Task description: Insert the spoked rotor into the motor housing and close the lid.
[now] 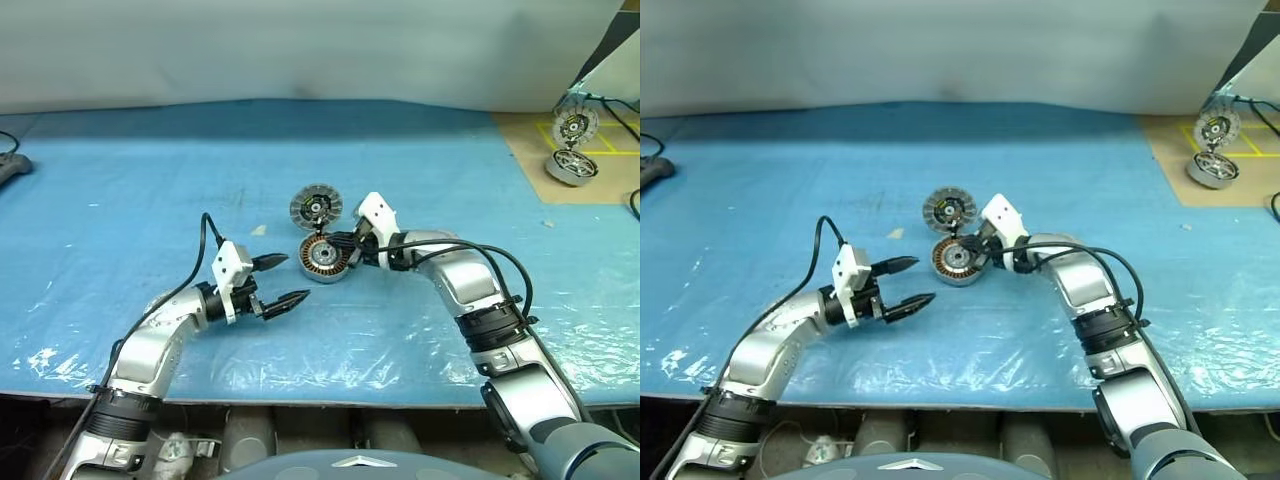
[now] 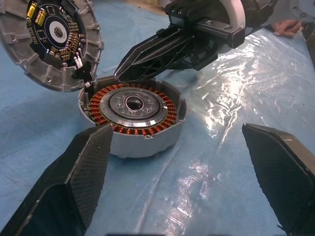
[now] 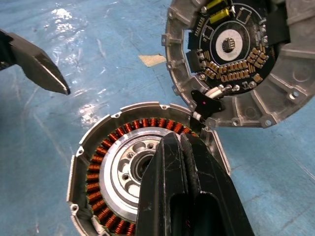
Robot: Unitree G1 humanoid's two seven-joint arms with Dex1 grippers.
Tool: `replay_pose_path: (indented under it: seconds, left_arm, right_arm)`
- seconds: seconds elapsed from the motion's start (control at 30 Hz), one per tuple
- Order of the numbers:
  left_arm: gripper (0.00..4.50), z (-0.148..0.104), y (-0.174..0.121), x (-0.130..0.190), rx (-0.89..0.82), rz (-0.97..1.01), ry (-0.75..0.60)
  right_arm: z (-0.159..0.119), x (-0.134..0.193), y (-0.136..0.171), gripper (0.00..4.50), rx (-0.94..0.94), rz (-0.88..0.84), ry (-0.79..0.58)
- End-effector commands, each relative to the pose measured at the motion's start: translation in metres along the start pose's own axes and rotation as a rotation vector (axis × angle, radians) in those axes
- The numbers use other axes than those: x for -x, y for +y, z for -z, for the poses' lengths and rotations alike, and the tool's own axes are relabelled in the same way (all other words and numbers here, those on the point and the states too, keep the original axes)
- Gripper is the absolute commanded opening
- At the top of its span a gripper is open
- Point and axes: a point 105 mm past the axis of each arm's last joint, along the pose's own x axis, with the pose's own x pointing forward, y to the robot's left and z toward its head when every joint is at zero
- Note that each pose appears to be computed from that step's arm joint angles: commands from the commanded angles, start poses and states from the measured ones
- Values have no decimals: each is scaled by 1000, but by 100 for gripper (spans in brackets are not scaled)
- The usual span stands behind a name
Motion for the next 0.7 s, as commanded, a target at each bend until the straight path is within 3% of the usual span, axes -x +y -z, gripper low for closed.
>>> replay_pose_path:
  seconds: [0.03,0.17,0.3,0.53,0.6,0.7]
  left_arm:
    - [450,-6,6,13,-23,-8,-25]
    - [450,2,3,13,-20,-10,-20]
    - [450,3,2,7,-22,-12,-20]
    - [450,-1,-3,-9,-25,-4,-28]
    - [450,-4,-5,-12,-27,-1,-30]
    - [450,-13,-10,-16,-33,4,-39]
  right_arm:
    - [-1,-2,15,3,47,-58,5]
    - [14,-7,21,3,47,-68,48]
    - [29,-9,0,3,-3,31,92]
    - [53,-5,9,3,-150,-27,193]
    - [52,-4,14,3,-153,-45,193]
    - [19,-1,24,3,-135,-112,23]
